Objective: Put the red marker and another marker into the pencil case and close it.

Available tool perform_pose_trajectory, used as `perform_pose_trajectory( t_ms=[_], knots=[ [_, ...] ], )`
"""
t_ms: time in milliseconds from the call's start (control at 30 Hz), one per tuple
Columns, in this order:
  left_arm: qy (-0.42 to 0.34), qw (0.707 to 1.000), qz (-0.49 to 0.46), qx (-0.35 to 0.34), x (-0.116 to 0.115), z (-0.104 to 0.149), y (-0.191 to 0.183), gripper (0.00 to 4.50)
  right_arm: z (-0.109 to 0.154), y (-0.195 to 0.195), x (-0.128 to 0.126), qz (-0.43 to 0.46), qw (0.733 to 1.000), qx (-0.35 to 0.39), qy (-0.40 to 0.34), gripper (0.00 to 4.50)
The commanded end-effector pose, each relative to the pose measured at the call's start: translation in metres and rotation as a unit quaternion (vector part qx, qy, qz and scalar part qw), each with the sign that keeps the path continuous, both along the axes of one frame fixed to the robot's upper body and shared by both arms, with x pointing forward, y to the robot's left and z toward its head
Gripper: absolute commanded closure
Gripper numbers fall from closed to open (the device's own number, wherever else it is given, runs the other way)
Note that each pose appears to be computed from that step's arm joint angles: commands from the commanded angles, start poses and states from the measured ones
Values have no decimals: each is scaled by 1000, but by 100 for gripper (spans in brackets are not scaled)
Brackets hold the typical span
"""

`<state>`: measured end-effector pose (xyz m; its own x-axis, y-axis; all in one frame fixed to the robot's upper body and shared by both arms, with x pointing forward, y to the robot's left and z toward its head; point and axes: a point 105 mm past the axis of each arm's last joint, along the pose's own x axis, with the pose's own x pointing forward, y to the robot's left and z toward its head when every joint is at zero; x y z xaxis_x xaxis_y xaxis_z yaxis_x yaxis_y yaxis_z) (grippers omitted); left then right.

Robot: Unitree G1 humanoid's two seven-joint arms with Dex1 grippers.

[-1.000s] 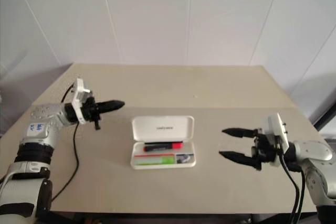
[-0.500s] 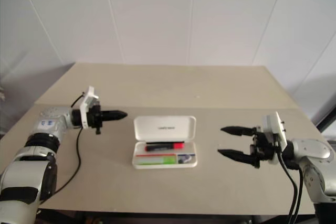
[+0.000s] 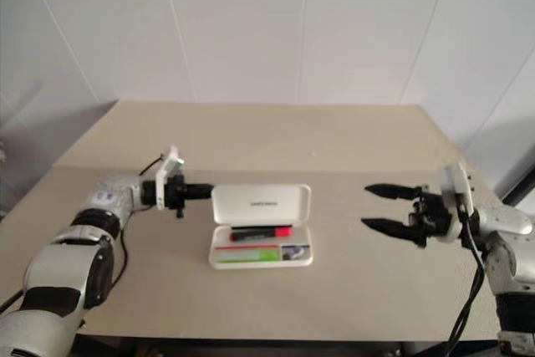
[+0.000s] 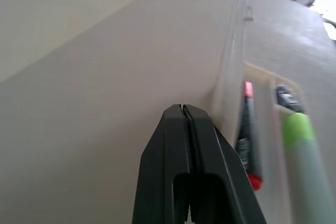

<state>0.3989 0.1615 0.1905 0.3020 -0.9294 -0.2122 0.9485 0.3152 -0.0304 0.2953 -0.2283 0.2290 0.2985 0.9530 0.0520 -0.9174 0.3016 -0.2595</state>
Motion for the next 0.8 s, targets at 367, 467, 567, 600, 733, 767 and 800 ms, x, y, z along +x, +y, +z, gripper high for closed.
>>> perform_pose_trajectory(
  t_ms=[367, 467, 567, 600, 733, 767, 800],
  knots=[
    [6, 987, -140, 84, -25, 2, -15, 448, 12, -12, 0, 28, 999, -16, -17, 0],
    [1, 980, -166, 109, -30, 0, -20, 448, 10, -11, -1, 32, 999, -16, -12, 0],
    [-3, 973, -193, 130, -37, -2, -24, 448, 8, -12, -2, 33, 999, -19, -10, 0],
    [-5, 969, -204, 142, -40, -4, -26, 448, 10, -13, -2, 34, 999, -15, -12, 0],
    [-11, 950, -245, 191, -49, -19, -32, 448, 15, -14, -4, 37, 999, -7, -18, 0],
    [-12, 947, -255, 197, -51, -22, -35, 448, 16, -15, -4, 39, 999, -6, -18, 0],
    [-13, 943, -263, 202, -53, -25, -37, 448, 17, -15, -5, 40, 999, -6, -18, 0]
  ],
)
